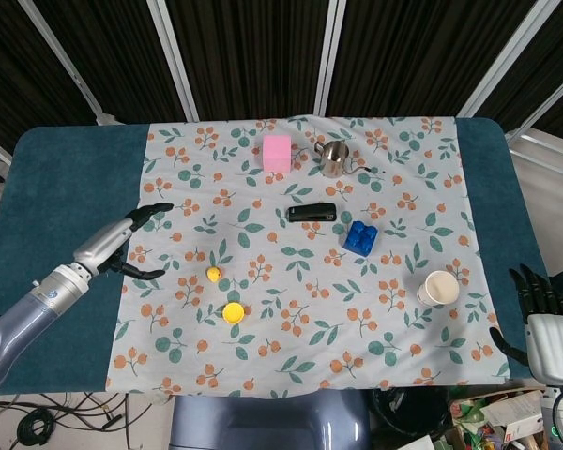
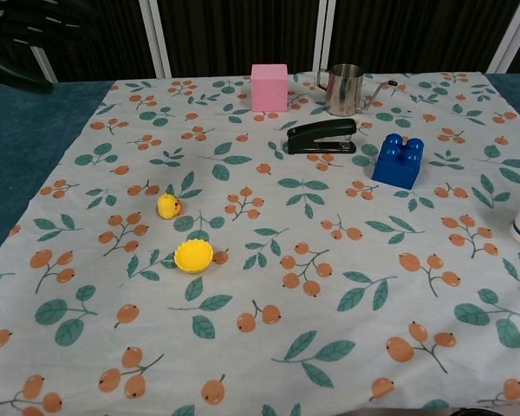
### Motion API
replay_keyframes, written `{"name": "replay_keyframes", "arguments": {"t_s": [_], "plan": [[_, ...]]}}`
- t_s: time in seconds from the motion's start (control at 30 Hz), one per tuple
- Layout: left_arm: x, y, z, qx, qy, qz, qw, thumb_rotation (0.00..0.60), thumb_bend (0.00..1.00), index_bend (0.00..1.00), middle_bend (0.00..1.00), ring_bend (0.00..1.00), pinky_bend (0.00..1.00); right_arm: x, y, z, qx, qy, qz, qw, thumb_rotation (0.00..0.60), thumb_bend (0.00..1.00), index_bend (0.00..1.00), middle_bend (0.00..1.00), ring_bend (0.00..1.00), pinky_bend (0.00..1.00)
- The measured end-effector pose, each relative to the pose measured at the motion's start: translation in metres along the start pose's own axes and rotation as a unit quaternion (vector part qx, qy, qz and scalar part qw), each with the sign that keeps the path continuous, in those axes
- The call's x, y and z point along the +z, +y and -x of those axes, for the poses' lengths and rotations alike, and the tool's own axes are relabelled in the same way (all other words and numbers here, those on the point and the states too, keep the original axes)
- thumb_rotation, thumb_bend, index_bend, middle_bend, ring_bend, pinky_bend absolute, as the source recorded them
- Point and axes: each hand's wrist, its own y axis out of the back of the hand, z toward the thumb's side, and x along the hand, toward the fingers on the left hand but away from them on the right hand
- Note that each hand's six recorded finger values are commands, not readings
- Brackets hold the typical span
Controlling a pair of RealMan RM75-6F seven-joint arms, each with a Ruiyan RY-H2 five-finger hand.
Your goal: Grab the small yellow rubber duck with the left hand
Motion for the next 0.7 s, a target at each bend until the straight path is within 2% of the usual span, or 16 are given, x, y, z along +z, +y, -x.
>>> {"name": "replay_keyframes", "arguments": {"t_s": [0.1, 0.2, 0.33, 0.43, 0.53, 0.7], "plan": [[-0.008, -0.002, 0.0, 0.007, 0.009, -0.064, 0.9979, 0.6, 0.17, 0.07, 0.08, 0.0, 0.0, 0.0, 0.0, 0.0, 0.001, 0.0, 0.001, 1.0, 0.6, 0.16, 0.07, 0.02, 0.08, 0.16], [-0.016, -0.006, -0.002, 0.015, 0.017, -0.139, 0.9901, 0.6, 0.17, 0.08, 0.09, 0.0, 0.0, 0.0, 0.0, 0.0, 0.0, 0.0, 0.0, 1.0, 0.6, 0.16, 0.07, 0.02, 0.08, 0.16], [-0.026, -0.02, -0.007, 0.023, 0.03, -0.24, 0.97, 0.6, 0.17, 0.09, 0.1, 0.0, 0.0, -0.001, 0.0, 0.0, 0.001, -0.001, 0.0, 1.0, 0.6, 0.16, 0.07, 0.02, 0.08, 0.16], [-0.034, -0.036, -0.012, 0.023, 0.041, -0.294, 0.9547, 0.6, 0.17, 0.1, 0.13, 0.0, 0.0, -0.001, 0.0, 0.0, 0.0, -0.001, 0.0, 1.0, 0.6, 0.16, 0.07, 0.02, 0.08, 0.16], [-0.041, -0.059, -0.021, 0.018, 0.055, -0.313, 0.9481, 0.6, 0.17, 0.12, 0.15, 0.0, 0.0, -0.001, 0.0, 0.0, 0.0, -0.002, 0.0, 1.0, 0.6, 0.16, 0.07, 0.02, 0.08, 0.16], [-0.05, -0.086, -0.037, 0.01, 0.072, -0.31, 0.9478, 0.6, 0.17, 0.14, 0.17, 0.0, 0.0, -0.001, 0.0, 0.001, 0.001, -0.002, -0.001, 1.0, 0.6, 0.16, 0.07, 0.02, 0.08, 0.16]]}}
